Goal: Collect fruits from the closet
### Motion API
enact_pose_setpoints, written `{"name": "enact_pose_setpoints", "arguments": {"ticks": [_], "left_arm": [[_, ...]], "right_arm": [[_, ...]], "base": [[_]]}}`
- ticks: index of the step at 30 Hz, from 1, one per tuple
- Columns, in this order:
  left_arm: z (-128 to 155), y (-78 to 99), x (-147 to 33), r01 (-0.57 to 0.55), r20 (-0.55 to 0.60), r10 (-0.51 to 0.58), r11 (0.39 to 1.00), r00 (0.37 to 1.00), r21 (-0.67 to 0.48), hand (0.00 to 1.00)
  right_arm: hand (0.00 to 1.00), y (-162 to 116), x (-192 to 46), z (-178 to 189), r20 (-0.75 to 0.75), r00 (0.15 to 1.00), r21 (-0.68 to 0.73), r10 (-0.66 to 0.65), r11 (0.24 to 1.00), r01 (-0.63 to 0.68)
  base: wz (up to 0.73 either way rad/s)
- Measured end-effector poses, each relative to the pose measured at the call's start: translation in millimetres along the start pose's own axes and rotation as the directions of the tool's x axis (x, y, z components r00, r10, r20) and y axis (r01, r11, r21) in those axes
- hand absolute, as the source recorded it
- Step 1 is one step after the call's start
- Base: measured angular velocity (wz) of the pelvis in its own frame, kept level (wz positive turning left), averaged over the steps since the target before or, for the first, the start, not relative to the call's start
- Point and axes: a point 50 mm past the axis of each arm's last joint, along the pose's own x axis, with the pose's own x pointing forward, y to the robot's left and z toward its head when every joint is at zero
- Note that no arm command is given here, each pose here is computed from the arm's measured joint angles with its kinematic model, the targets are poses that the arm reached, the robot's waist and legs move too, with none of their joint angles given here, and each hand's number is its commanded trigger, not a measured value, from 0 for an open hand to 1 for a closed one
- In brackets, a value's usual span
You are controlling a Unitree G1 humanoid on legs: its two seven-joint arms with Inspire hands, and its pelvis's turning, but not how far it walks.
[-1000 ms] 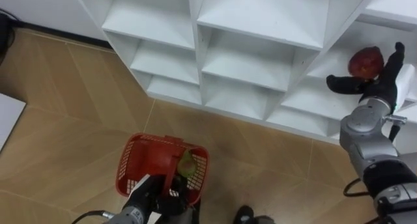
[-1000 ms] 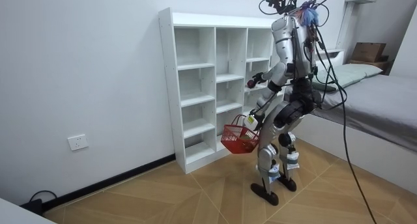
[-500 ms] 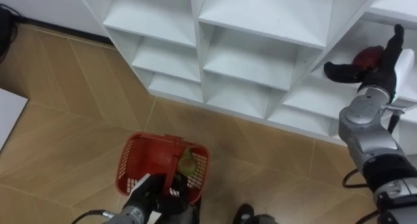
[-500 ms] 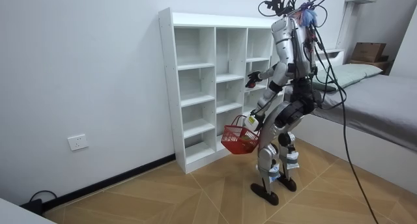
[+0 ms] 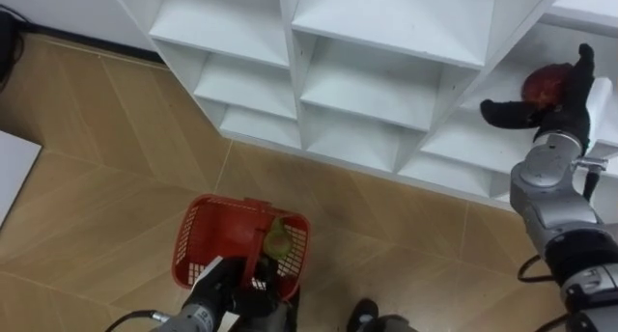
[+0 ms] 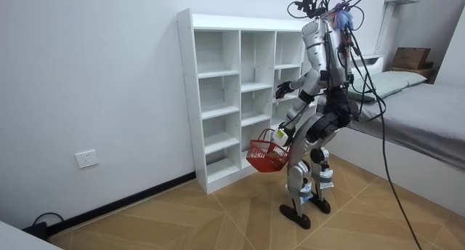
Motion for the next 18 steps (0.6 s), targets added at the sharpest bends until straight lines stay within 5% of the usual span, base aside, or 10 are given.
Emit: {"name": "enact_pose_setpoints", "arguments": {"ticks": [18], "left_arm": [[1.7,2.1,0.4,-0.005,0.004,0.005,1.000,1.000,0.003,1.00]], "right_arm": [[0.00,-4.1,2.5,-6.9,-0.051,0.998,0.018,0.023,1.000,-0.022]], "base": [[0.00]]}}
